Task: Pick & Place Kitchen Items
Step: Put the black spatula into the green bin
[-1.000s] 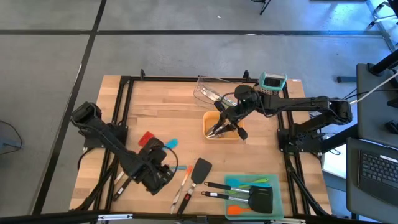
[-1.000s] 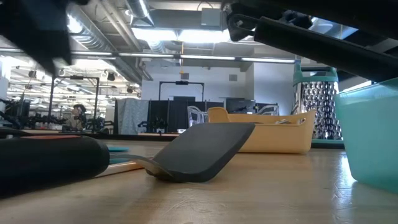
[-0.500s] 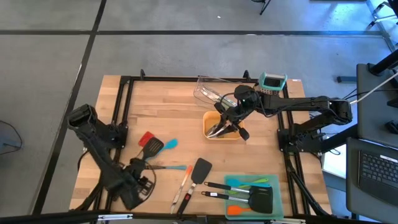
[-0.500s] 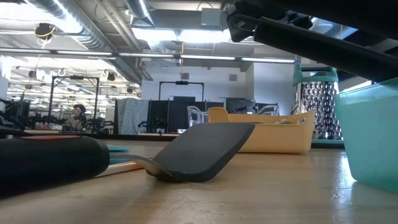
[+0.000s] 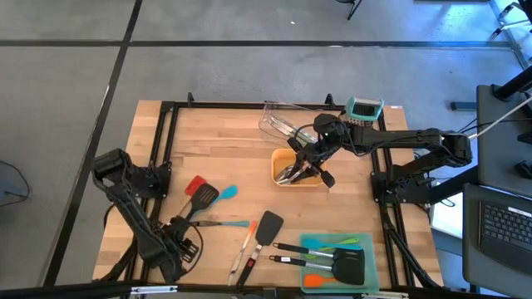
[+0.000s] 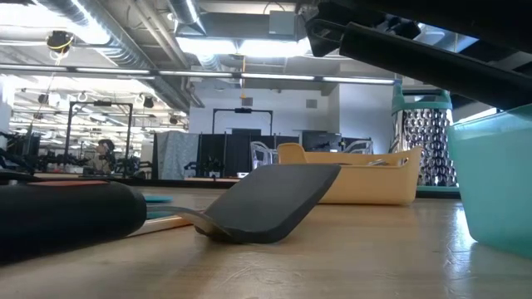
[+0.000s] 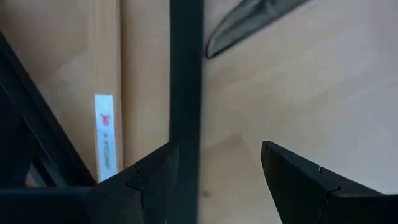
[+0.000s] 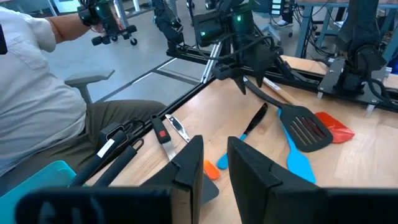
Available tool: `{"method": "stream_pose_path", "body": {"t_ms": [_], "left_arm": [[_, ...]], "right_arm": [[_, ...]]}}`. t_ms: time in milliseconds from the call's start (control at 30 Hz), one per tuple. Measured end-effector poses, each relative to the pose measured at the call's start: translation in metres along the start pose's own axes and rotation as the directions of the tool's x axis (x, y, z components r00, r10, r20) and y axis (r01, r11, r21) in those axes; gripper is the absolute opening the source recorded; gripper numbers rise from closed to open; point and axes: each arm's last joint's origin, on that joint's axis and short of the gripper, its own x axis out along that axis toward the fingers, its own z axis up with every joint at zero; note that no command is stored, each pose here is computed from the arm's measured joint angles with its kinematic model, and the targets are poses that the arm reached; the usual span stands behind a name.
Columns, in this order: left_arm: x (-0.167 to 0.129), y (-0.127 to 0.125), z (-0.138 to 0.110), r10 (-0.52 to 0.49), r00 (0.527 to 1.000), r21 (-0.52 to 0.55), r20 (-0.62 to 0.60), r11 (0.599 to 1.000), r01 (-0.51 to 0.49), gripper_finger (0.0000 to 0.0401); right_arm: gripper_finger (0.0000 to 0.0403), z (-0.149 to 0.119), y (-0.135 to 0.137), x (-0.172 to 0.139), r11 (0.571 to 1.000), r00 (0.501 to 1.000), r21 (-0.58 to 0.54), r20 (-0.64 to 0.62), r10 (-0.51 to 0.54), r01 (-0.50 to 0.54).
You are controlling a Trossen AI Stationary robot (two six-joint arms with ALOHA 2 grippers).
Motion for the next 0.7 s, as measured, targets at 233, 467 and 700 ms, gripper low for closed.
{"method": "stream_pose_path", "body": {"t_ms": [233,467,700], "left_arm": [[0.019,-0.001,-0.003,0.058,0.997,0.013,0.040,0.998,-0.059,0.0223],[0.028,0.002,-0.002,0.075,0.996,0.020,0.055,0.997,-0.077,0.0223],[0.028,0.003,-0.001,0.083,0.994,0.050,0.073,0.995,-0.087,0.0216]], "right_arm": [[0.0075,-0.002,0.001,0.000,1.000,1.000,0.020,-0.019,0.006,-0.005],[0.0075,-0.003,0.003,0.001,0.999,0.999,0.025,-0.021,0.028,-0.027],[0.0075,-0.002,0.007,0.006,0.998,0.998,0.017,-0.024,0.053,-0.053]]}}
